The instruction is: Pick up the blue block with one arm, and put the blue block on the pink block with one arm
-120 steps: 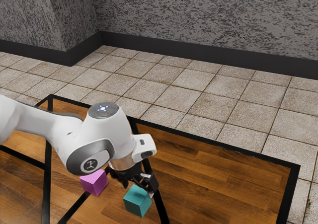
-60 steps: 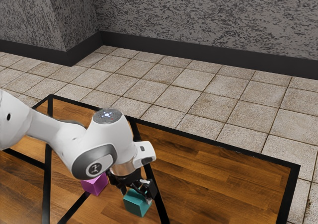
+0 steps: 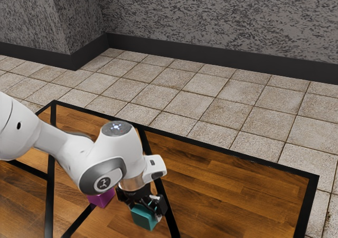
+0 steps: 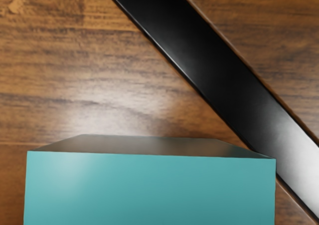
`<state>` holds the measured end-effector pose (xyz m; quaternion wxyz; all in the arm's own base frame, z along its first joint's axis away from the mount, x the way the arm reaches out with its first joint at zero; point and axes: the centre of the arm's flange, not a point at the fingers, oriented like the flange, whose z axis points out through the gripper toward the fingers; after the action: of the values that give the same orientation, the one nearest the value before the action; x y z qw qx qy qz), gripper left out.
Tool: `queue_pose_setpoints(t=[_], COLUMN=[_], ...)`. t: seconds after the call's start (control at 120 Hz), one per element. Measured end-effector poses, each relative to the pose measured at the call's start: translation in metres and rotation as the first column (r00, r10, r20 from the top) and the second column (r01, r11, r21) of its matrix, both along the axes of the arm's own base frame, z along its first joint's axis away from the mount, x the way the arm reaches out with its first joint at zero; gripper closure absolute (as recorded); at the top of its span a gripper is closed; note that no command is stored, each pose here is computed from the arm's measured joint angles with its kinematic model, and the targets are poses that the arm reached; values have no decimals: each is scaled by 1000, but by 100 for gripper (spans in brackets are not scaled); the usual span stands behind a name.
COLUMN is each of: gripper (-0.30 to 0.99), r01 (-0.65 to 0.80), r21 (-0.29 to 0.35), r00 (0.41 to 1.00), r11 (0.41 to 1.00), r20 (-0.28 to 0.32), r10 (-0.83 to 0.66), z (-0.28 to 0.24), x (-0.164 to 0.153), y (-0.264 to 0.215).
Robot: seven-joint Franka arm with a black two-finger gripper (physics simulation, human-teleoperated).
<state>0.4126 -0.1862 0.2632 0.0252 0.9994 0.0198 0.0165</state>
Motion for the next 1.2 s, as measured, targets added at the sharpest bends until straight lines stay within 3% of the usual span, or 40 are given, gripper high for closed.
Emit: queue_pose_setpoints(t=[0.225,0.4,0.558,0.775,0.992,1.2], gripper=[1,25,32,36,37,36], r01=[-7,-13,-21,-33,-211,-299], r21=[4,5,5,-25,-40,-22], r00=[1000,1000,1000,995,962,941], r11=[1000,1000,1000,999,977,954], r20=[-12,-4,3,94,166,155], r10=[7,13,21,35,215,299], z=[-7,-5,-3,45,108,129], x=[1,3,4,7,21,-20], y=[4,6,6,4,83,125])
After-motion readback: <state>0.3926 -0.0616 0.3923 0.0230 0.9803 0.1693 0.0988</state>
